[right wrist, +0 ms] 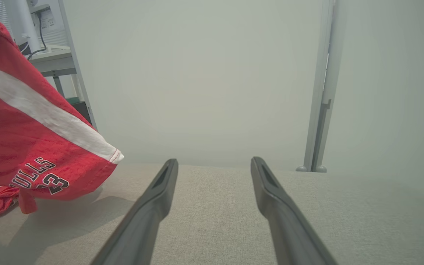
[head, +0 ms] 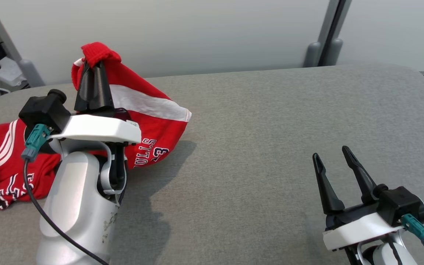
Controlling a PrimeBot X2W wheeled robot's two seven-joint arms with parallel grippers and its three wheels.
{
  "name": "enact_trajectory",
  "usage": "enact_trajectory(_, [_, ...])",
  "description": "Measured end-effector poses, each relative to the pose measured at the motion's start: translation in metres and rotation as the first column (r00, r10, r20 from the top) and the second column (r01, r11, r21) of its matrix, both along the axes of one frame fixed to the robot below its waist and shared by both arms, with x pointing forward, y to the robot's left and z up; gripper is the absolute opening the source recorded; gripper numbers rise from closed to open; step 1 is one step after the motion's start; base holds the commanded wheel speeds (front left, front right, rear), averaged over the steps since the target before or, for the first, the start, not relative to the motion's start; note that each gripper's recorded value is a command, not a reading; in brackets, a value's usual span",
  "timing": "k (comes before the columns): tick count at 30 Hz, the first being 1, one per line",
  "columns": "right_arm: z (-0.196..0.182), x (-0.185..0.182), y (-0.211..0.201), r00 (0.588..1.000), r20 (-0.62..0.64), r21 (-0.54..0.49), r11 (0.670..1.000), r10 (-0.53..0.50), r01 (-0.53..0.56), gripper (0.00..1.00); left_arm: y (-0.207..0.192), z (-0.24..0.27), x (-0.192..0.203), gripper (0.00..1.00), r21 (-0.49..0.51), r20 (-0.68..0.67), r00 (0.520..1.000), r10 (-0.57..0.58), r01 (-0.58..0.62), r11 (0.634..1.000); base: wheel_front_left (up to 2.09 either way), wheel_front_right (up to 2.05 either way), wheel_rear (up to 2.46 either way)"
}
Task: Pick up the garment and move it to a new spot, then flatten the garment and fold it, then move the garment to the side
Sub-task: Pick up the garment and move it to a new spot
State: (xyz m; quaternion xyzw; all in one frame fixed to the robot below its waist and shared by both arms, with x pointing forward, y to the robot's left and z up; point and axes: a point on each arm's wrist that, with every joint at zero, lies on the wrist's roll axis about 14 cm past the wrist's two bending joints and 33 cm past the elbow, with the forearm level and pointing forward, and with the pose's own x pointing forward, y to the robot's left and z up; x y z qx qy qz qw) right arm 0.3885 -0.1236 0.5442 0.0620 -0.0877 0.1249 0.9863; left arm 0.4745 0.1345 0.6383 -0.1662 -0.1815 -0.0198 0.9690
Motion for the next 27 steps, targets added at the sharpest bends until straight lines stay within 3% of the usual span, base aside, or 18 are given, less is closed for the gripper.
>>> enact_trajectory(7, [-0.001, -0.021, -0.033, 0.995, -0.006, 0.004, 0.995, -0.104, 0.104, 1.00, -0.073, 0.016, 0.010, 0.00, -0.033, 0.020, 0.981, -0.191, 0.191, 0.981, 0.00, 0.00, 0.00])
enact_trajectory(15, [-0.002, -0.043, -0.066, 0.978, -0.012, 0.001, 0.978, -0.209, 0.209, 1.00, -0.158, 0.021, 0.008, 0.00, -0.055, 0.014, 0.920, -0.391, 0.391, 0.919, 0.00, 0.00, 0.00])
enact_trajectory(20, [-0.004, -0.049, -0.077, 0.969, -0.019, 0.002, 0.969, -0.247, 0.247, 1.00, -0.187, 0.008, 0.006, 0.00, -0.044, -0.025, 0.891, -0.453, 0.452, 0.891, 0.00, 0.00, 0.00])
enact_trajectory(27, [-0.011, -0.047, -0.079, 0.966, -0.043, 0.001, 0.967, -0.254, 0.254, 1.00, -0.199, -0.046, 0.010, 0.00, -0.056, -0.177, 0.860, -0.478, 0.476, 0.878, 0.00, 0.00, 0.00])
